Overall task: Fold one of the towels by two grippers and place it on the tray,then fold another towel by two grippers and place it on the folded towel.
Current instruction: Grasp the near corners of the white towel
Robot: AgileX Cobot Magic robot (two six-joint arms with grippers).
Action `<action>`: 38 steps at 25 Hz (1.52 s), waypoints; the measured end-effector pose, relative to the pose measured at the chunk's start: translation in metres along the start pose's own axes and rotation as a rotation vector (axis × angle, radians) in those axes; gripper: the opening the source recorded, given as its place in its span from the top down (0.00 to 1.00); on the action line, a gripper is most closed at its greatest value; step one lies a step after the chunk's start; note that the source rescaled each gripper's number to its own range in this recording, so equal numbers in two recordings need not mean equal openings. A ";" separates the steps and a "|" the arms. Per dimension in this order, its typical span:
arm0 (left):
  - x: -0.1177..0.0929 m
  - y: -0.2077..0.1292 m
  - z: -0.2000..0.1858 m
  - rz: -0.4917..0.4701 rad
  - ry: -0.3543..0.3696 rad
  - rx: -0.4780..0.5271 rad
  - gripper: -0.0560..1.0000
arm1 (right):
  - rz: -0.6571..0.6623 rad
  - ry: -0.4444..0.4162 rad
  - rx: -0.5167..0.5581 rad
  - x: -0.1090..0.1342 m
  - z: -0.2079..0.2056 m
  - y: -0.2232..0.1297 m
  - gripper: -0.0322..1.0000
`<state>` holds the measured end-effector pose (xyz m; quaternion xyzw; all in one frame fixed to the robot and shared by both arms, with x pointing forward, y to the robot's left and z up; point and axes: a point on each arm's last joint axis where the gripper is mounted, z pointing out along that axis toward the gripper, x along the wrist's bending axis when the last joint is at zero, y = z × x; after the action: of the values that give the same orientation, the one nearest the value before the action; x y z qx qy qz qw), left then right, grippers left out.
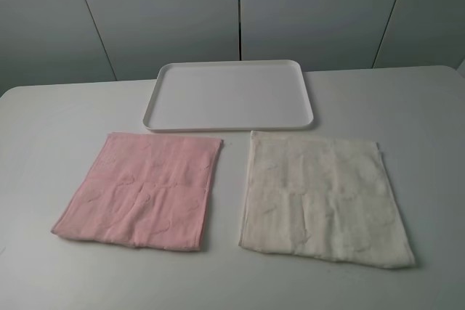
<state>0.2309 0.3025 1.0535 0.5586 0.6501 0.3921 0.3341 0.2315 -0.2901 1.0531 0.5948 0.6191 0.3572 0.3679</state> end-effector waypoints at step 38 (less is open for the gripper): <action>0.000 0.000 0.000 0.000 0.000 0.000 0.00 | 0.000 0.000 0.000 0.000 0.000 0.000 0.00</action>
<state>0.2309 0.3025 1.0535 0.5586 0.6501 0.3921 0.3341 0.2315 -0.2901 1.0531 0.5948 0.6191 0.3572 0.3679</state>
